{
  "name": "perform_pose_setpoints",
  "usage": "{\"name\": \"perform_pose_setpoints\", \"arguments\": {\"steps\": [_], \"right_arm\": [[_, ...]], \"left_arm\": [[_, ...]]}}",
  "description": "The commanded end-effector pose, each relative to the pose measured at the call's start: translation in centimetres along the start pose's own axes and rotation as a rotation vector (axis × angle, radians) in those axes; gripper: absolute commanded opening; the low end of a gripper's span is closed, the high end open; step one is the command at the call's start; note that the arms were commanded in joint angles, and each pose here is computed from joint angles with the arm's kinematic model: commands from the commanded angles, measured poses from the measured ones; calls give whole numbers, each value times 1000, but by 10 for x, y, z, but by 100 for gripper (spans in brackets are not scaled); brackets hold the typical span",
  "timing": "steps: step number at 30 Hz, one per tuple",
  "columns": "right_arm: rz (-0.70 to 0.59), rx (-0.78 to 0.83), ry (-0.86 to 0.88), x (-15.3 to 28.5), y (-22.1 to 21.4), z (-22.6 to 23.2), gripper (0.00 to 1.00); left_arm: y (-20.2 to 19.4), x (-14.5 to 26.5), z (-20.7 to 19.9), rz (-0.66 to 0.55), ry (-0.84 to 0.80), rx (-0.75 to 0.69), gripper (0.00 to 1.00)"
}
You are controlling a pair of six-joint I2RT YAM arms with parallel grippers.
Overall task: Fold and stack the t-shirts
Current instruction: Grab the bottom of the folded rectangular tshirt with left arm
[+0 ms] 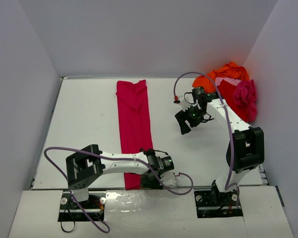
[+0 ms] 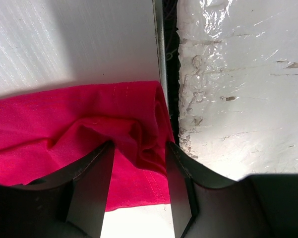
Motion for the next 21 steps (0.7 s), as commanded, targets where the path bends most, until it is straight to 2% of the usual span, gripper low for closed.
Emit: {"name": "perform_pose_setpoints", "arguments": {"steps": [1, 7, 10, 21], "right_arm": [[-37, 15, 2, 13, 5, 6, 68], [-27, 6, -1, 10, 5, 4, 68], [-24, 5, -5, 9, 4, 4, 69], [-6, -1, -20, 6, 3, 0, 69]], "left_arm": [[8, 21, -1, -67, 5, -16, 42], [3, 36, 15, -38, 178, -22, 43], [2, 42, 17, -42, 208, -19, 43], [4, 44, 1, -106, 76, -15, 44]]}}
Point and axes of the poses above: each gripper's point midway between its finger pads, its own x axis back along the fingers, its own z axis along the line the jaws close on, y = z × x, the point moved 7 cm from there along x, back along the fingers, and after that the axes turned 11 degrees about -x, right-handed, at the moved point
